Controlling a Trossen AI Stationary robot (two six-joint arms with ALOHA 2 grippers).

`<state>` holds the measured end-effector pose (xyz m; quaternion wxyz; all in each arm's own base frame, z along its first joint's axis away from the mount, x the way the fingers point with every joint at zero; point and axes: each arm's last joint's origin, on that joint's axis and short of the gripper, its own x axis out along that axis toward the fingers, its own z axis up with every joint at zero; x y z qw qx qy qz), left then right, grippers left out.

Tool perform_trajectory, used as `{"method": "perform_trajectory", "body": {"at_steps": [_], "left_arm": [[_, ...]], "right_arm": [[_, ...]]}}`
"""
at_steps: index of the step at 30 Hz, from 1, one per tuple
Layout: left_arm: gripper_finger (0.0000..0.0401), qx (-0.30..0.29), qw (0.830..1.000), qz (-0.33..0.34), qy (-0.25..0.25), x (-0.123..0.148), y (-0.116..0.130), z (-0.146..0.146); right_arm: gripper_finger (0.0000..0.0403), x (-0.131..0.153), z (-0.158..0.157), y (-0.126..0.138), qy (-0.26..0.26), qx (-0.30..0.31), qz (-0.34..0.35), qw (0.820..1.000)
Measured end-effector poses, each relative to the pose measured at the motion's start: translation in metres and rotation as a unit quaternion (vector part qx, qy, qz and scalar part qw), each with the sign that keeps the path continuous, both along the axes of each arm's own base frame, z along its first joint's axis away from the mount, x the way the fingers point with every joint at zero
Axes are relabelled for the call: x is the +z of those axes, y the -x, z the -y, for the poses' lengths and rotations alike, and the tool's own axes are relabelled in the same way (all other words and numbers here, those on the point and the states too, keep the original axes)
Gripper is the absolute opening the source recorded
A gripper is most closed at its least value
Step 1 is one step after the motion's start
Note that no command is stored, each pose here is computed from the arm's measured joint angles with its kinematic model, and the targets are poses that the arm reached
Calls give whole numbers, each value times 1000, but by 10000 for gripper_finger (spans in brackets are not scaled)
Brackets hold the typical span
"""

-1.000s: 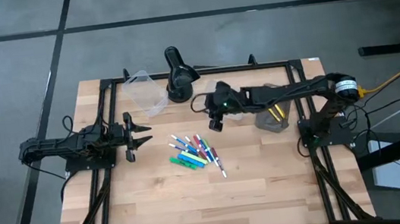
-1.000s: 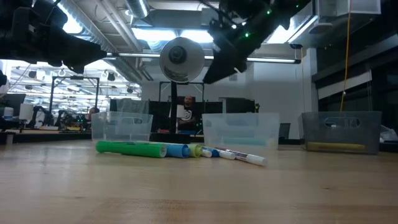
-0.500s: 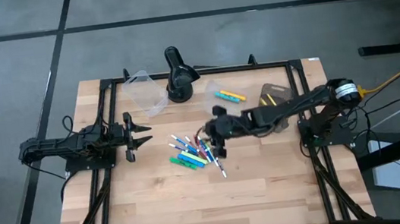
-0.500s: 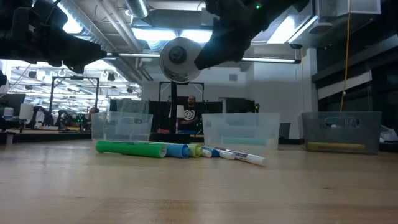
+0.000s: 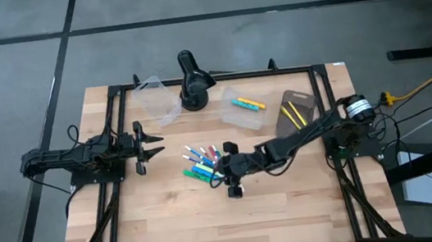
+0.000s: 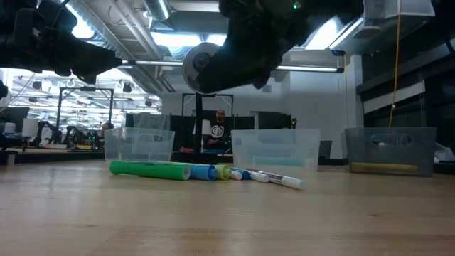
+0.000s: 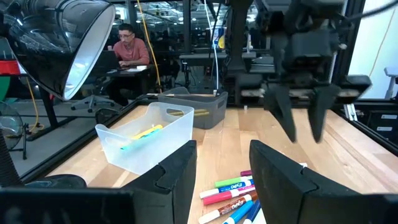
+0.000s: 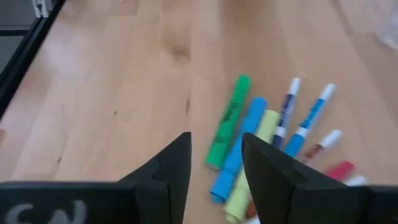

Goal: Pick & Place Markers
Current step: Put the green highlighter in the right transparent bin

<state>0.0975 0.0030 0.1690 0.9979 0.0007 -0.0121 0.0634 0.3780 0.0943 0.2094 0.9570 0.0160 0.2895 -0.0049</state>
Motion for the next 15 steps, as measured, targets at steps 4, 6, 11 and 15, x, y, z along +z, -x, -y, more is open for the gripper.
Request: {"method": "perform_trajectory", "body": {"at_steps": [4, 6, 11, 15], "left_arm": [[143, 0, 1000, 0, 0, 0, 0, 0], [143, 0, 1000, 0, 0, 0, 0, 0], [143, 0, 1000, 0, 0, 0, 0, 0], [143, 0, 1000, 0, 0, 0, 0, 0]], "right_arm": [[141, -13, -9, -11, -1, 8, 11, 1000], [141, -18, -13, -19, 6, -1, 14, 1000], [141, -26, -16, -36, 32, -39, 20, 999], [141, -37, -19, -47, 39, -46, 14, 998]]}}
